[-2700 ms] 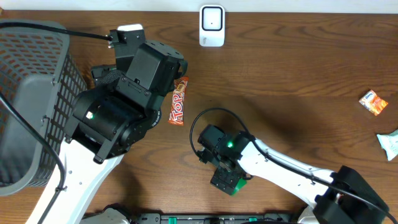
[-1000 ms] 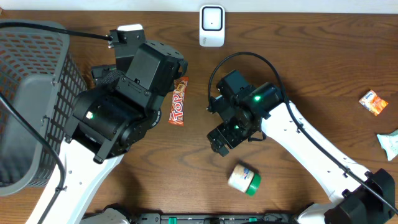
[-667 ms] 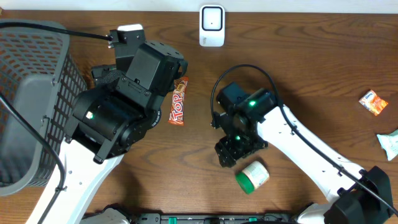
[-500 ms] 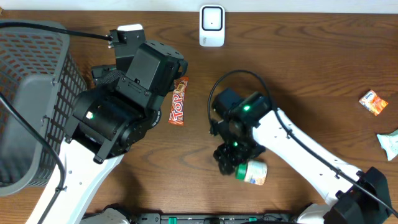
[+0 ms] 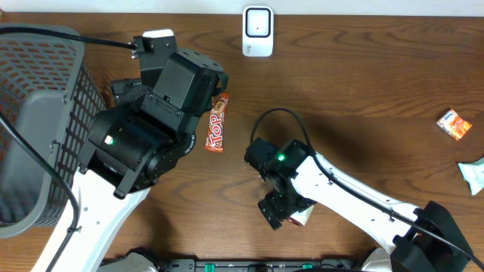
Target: Scan the item barcode
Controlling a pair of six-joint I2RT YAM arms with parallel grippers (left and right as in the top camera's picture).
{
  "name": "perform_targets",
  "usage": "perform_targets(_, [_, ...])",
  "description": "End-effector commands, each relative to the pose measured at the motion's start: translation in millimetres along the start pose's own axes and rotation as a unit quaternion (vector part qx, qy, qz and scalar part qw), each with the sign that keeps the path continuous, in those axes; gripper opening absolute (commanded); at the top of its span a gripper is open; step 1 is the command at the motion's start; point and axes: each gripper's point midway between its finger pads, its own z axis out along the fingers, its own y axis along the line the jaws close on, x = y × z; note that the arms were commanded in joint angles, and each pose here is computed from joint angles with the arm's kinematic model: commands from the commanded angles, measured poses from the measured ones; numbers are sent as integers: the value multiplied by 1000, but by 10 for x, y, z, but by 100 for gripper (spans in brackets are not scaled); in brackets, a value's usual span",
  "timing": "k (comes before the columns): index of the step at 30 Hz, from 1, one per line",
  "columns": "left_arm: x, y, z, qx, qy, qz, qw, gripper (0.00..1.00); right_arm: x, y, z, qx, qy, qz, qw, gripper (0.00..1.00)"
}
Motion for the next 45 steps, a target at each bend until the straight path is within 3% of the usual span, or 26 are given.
perform_targets(1, [-35, 36, -14, -6, -6, 0, 1000, 98, -58, 3, 58, 1, -14, 101, 995, 99])
perform_targets(8, [-35, 36, -14, -6, -6, 0, 1000, 98, -198, 51, 114, -16, -42, 164, 985, 99])
perform_targets(15, [-35, 36, -14, -6, -6, 0, 1000, 98, -216, 54, 112, -9, -48, 11, 999, 99])
perform_targets(19, [-35, 36, -14, -6, -6, 0, 1000, 98, -175, 13, 117, 1, -40, -8, 999, 99])
perform_targets(32, [-35, 36, -14, -6, -6, 0, 1000, 98, -324, -19, -394, -13, -109, 159, 981, 99])
perform_targets(45, [-35, 36, -14, -6, -6, 0, 1000, 98, -34, -215, -59, 34, -62, 197, 978, 99])
